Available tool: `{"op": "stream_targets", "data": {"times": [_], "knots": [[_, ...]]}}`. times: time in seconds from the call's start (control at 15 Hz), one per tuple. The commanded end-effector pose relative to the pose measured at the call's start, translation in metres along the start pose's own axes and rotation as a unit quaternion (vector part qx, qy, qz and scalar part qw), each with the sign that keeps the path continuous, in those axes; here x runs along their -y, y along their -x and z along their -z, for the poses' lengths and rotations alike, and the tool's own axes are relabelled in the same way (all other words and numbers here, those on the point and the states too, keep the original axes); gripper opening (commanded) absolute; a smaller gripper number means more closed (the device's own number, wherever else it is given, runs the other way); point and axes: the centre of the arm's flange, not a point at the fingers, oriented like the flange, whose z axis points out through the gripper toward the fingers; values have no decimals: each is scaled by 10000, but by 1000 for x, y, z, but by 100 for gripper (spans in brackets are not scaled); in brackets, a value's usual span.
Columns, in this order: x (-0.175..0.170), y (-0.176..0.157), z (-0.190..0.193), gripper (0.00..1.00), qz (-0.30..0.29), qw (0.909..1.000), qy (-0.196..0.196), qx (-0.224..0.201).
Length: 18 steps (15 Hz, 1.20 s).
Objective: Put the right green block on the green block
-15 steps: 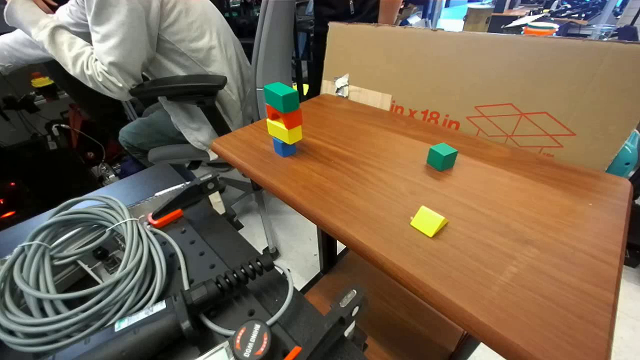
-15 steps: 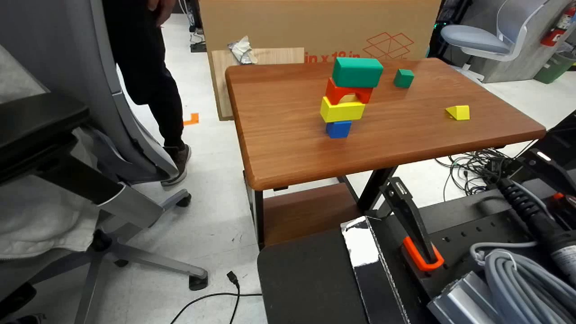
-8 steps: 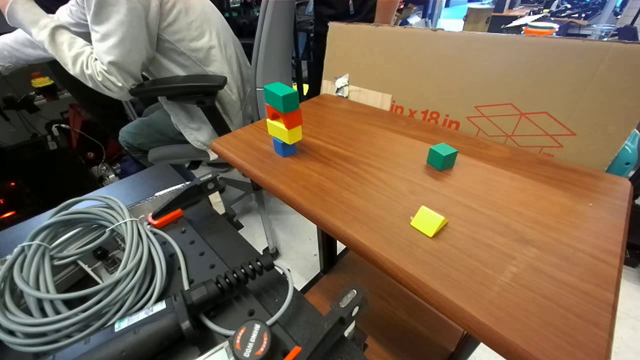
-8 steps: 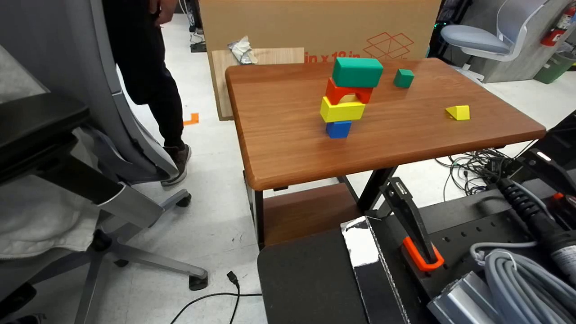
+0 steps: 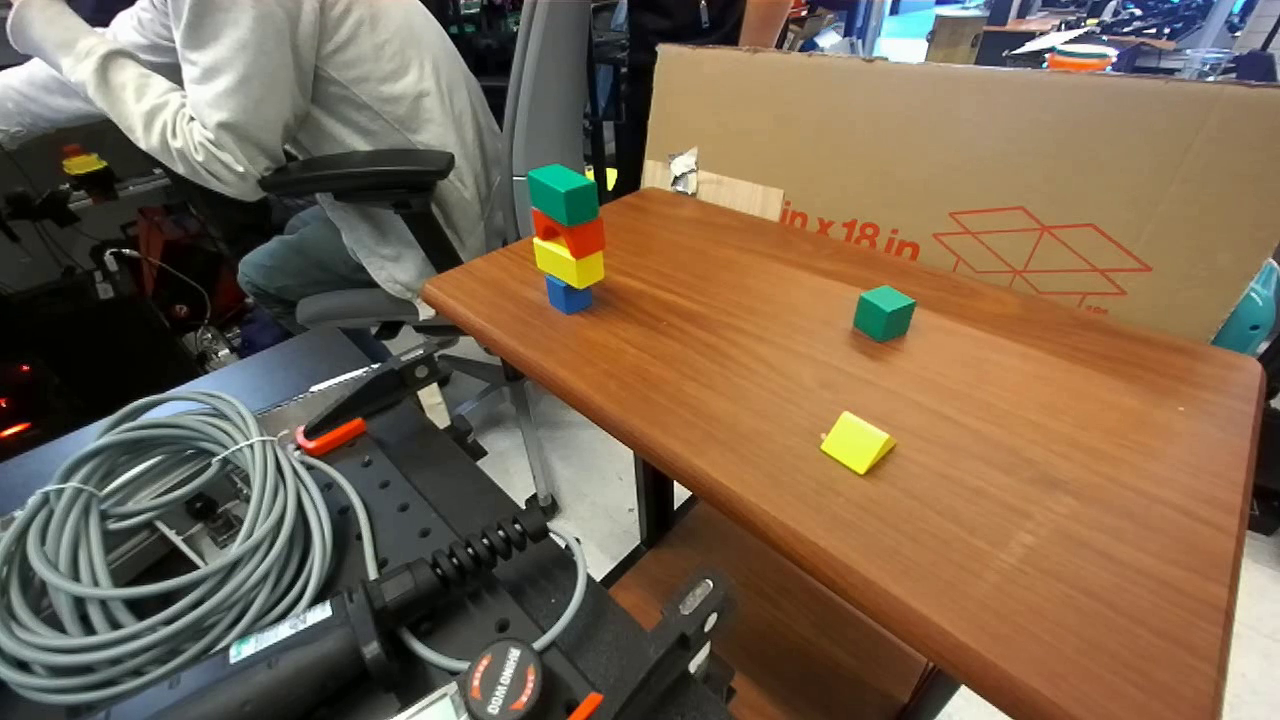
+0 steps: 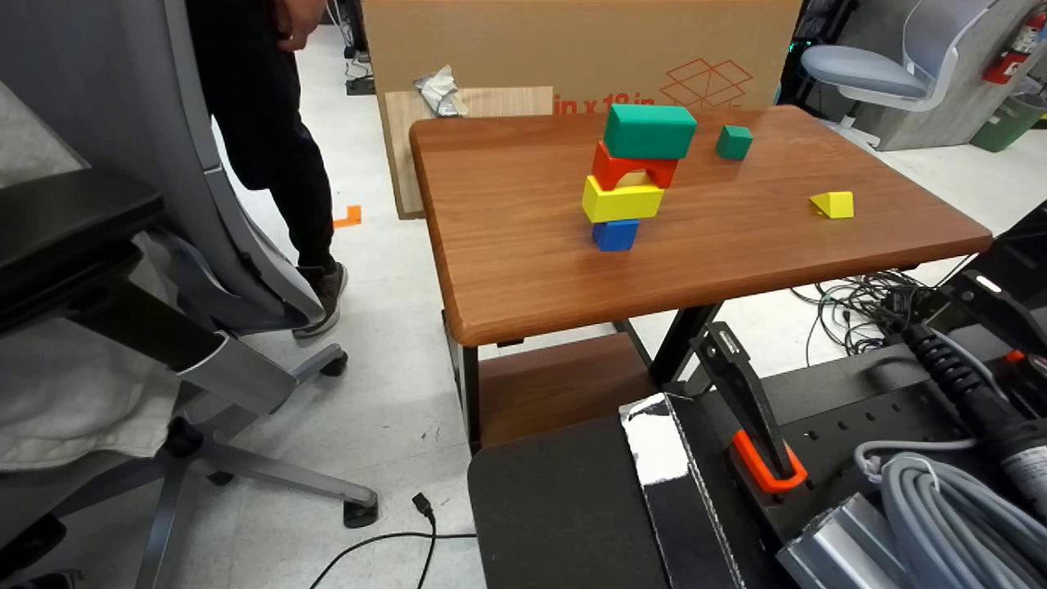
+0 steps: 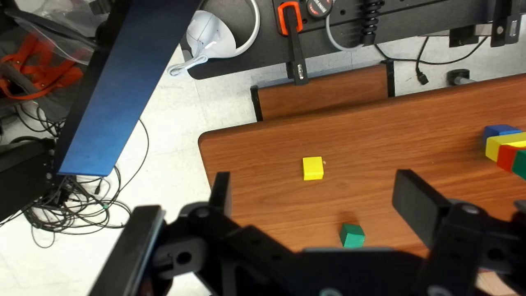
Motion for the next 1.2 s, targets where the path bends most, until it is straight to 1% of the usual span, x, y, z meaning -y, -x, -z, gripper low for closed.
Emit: {"op": "stream_targets", "data": {"times": [0.0,0.33,0.53,0.73,0.87,1.0,1.13], "knots": [[7,-20,-20,100,-12,10000,-8,-30],[13,-47,-62,100,0,9994,-115,-326],[22,-57,-94,100,11,9991,-112,-401],[26,-70,-116,100,-27,9985,-339,-433],[31,-82,-124,100,-22,9979,-483,-431],[38,-99,-131,100,-79,9976,-559,-407],[50,-121,-147,100,-78,9979,-556,-330]]}}
